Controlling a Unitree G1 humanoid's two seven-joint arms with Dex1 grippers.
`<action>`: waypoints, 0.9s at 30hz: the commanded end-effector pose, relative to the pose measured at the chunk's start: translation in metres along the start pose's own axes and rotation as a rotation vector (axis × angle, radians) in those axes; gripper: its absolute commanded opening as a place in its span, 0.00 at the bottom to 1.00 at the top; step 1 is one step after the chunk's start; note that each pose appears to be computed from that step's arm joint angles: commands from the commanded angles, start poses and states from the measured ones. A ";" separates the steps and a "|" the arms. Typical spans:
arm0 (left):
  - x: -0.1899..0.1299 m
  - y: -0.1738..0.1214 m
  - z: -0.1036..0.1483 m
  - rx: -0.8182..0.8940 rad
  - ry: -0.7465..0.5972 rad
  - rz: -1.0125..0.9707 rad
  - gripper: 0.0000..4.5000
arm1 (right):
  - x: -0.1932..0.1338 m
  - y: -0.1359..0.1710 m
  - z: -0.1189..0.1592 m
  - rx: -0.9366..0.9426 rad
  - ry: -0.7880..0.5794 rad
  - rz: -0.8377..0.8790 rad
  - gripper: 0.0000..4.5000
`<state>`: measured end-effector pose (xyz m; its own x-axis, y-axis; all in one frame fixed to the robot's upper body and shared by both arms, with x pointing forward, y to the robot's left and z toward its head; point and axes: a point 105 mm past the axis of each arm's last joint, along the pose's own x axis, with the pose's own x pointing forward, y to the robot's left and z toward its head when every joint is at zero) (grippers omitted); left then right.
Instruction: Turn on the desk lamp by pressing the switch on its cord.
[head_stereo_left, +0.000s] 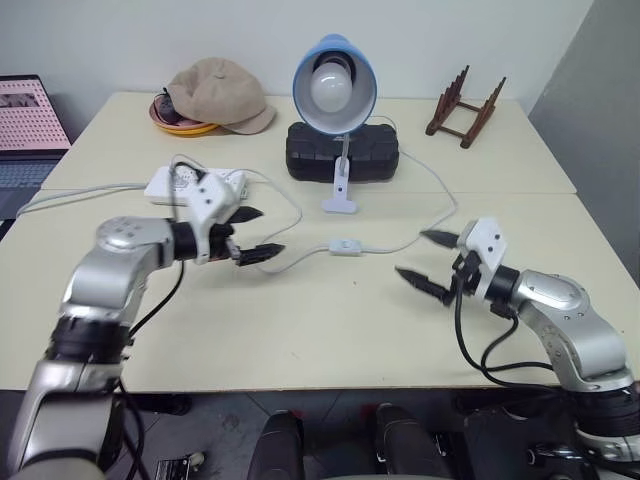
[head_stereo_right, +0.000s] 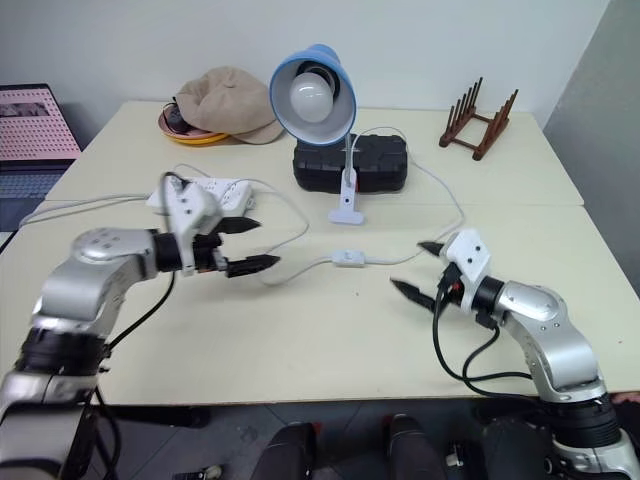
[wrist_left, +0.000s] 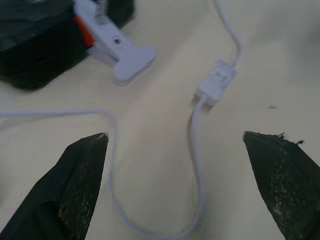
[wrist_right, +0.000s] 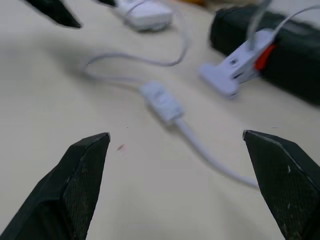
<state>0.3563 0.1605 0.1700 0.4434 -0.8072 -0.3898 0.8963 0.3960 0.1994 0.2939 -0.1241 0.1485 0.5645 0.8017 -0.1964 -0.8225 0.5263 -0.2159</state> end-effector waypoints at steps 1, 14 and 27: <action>0.023 0.004 0.006 0.106 0.022 -0.102 1.00 | -0.002 0.012 0.010 -0.002 -0.018 0.021 0.99; 0.079 0.012 -0.012 0.356 0.149 -0.174 1.00 | -0.024 0.004 -0.002 0.001 0.022 -0.218 0.99; 0.094 0.014 0.000 0.350 0.093 -0.128 0.71 | -0.029 0.004 -0.008 0.019 0.024 -0.267 1.00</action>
<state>0.4042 0.0933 0.1185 0.3040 -0.7815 -0.5449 0.9197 0.0916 0.3818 0.2732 -0.1459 0.1303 0.7470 0.6303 -0.2113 -0.6643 0.7197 -0.2019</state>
